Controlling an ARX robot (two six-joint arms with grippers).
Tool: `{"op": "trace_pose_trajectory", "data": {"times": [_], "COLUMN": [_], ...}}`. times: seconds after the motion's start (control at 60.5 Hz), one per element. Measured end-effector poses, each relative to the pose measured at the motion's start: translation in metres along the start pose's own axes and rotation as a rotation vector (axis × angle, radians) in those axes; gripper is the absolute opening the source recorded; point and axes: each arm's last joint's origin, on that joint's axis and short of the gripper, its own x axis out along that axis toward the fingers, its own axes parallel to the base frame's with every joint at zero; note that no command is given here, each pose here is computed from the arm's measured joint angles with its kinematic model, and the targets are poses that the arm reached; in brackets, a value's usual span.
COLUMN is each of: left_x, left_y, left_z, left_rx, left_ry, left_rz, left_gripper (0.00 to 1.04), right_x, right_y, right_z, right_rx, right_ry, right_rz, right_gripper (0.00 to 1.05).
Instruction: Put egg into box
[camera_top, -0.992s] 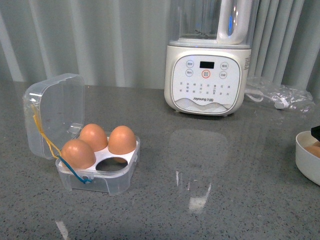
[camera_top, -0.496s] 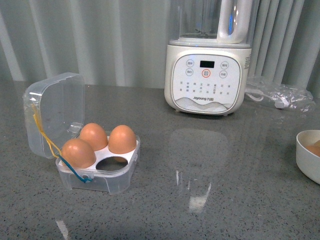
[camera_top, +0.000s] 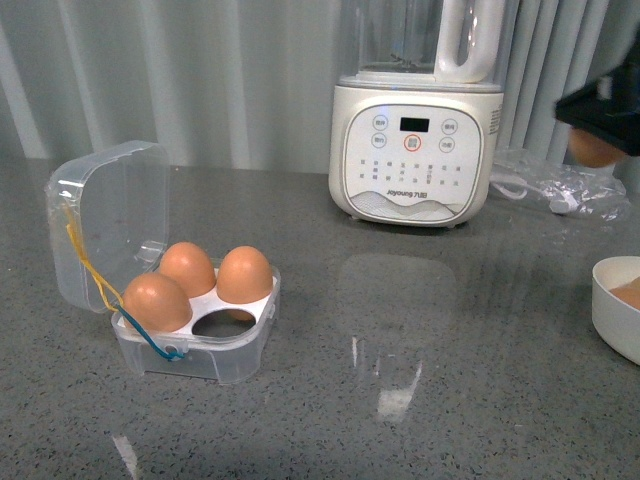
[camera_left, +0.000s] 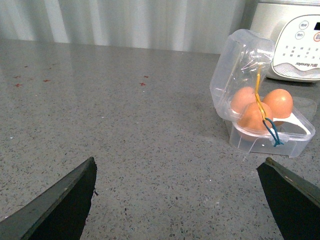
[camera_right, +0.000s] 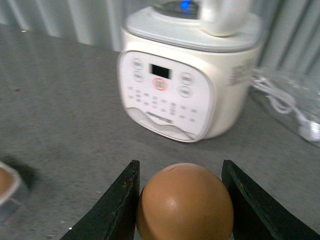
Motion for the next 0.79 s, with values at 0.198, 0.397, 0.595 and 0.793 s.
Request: {"op": "trace_pose_trajectory", "data": {"times": [0.198, 0.397, 0.595, 0.793], "left_x": [0.0, 0.0, 0.0, 0.0], "left_y": [0.0, 0.0, 0.0, 0.0], "left_z": [0.0, 0.0, 0.0, 0.0], "left_rx": [0.0, 0.0, 0.0, 0.0], "left_ry": [0.0, 0.0, 0.0, 0.0], "left_rz": [0.0, 0.0, 0.0, 0.0], "left_gripper": [0.98, 0.98, 0.98, 0.98], "right_x": [0.029, 0.042, 0.057, 0.063], "right_y": [0.045, 0.077, 0.088, 0.102], "right_z": [-0.001, 0.0, -0.003, -0.012], "right_rx": [-0.006, -0.038, -0.055, -0.061], "right_ry": [0.064, 0.107, 0.146, 0.186], "right_rz": [0.241, 0.409, 0.472, 0.538], "right_gripper": [0.42, 0.42, 0.42, 0.42]}}
